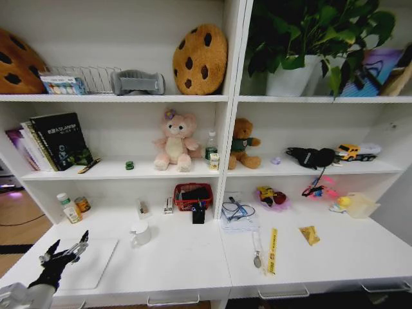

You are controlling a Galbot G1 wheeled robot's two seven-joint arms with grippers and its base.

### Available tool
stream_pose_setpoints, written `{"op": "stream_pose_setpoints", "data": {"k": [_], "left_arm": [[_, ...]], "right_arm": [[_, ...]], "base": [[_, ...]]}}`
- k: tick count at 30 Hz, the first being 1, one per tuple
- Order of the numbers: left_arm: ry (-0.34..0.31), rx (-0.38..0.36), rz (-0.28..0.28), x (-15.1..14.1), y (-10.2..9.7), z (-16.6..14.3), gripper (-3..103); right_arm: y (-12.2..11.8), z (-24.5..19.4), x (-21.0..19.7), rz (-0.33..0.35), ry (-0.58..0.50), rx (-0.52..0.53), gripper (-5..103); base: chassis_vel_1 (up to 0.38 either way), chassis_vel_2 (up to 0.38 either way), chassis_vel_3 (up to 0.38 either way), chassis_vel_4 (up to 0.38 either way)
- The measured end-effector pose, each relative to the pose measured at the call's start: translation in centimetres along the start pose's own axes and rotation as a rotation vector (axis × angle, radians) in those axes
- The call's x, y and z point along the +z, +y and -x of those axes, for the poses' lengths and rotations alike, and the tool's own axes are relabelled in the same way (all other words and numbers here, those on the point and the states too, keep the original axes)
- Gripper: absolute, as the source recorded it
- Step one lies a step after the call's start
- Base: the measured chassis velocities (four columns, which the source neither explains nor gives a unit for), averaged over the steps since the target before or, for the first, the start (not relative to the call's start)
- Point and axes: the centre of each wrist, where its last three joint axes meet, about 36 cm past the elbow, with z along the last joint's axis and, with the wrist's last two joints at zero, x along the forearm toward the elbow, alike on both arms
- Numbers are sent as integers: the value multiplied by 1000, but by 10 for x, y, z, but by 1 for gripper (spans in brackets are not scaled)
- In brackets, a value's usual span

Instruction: Organize the objects on the table.

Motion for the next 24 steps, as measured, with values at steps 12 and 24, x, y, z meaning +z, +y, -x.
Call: {"op": "stream_pose_setpoints", "data": {"k": [12,24], "left_arm": [[0,0,0,0,0,0,100],[0,0,0,0,0,0,100]], "right_arm": [[-24,-124,-26,52,-8,26,100],[-31,-203,-130,145,-115,78,100]], "base": [[0,0,0,0],[0,0,0,0]]}}
